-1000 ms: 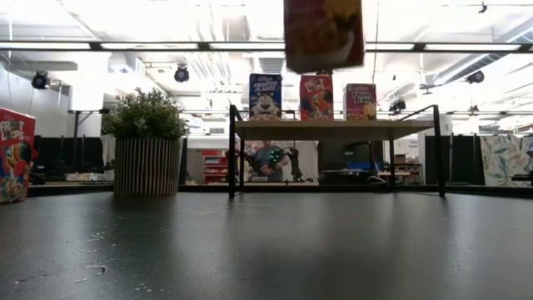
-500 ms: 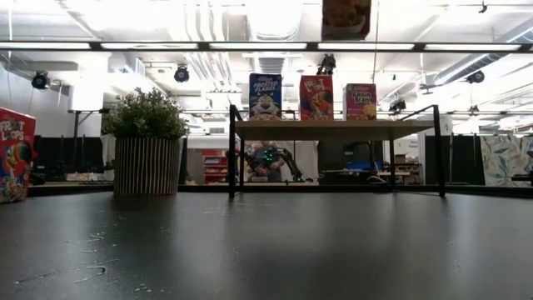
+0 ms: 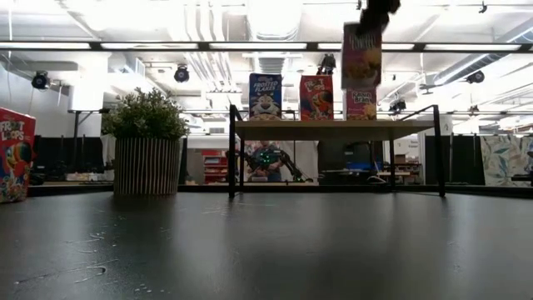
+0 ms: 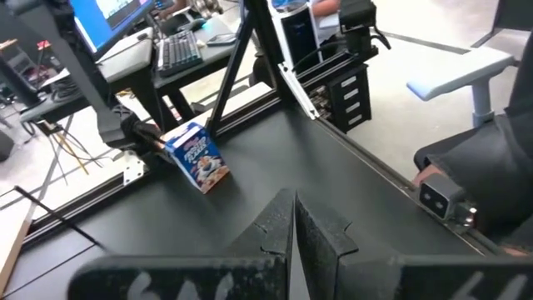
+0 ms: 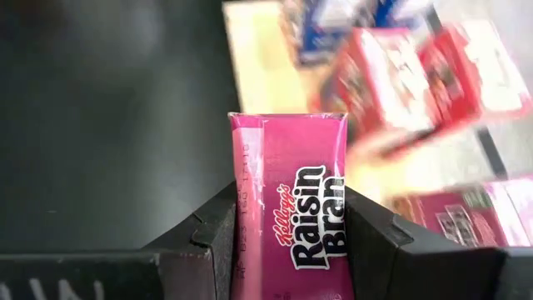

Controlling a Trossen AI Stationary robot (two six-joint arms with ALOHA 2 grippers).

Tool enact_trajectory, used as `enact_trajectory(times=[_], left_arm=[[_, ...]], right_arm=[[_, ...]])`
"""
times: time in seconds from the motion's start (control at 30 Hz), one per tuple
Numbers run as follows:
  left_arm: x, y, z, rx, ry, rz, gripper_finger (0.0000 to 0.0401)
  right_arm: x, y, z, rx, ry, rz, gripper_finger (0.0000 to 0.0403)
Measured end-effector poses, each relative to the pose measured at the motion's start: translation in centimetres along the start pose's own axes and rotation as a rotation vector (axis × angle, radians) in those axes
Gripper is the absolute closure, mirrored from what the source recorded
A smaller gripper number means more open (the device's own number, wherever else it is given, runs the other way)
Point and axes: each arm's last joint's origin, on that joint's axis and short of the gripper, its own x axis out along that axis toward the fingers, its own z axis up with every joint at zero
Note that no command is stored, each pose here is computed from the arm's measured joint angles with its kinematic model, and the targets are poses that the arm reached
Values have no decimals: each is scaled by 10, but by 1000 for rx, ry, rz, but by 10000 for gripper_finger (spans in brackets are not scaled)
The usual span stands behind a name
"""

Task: Stack cereal on shelf
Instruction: Put the right purple cereal box on the shelf and align it with the other purple cereal box on the shelf

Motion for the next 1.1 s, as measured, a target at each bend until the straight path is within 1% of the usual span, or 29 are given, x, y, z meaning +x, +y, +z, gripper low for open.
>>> enact_trajectory(times=[0.17, 0.27, 0.37, 0.43, 0.63, 0.8, 1.0, 1.1], left_arm=[[0, 2, -1, -3, 3, 8, 401], [1, 3, -1, -4, 4, 11, 401], [1, 3, -1, -4, 4, 12, 401], [1, 3, -1, -4, 4, 12, 401], [1, 4, -1, 1, -3, 16, 401], [1, 7, 0, -1, -3, 26, 401], [1, 8, 0, 1, 1, 27, 401], [1, 8, 0, 0, 1, 27, 401]], right_arm=[[16, -32, -25, 61, 4, -86, 252], [28, -48, -38, 83, 21, -115, 252], [37, -57, -46, 90, 43, -118, 252], [42, -60, -49, 86, 63, -110, 252], [48, -65, -46, 82, 63, -109, 252], [49, -67, -45, 105, 64, -115, 252], [47, -67, -44, 100, 64, -120, 234], [46, -66, -45, 106, 67, -123, 238]])
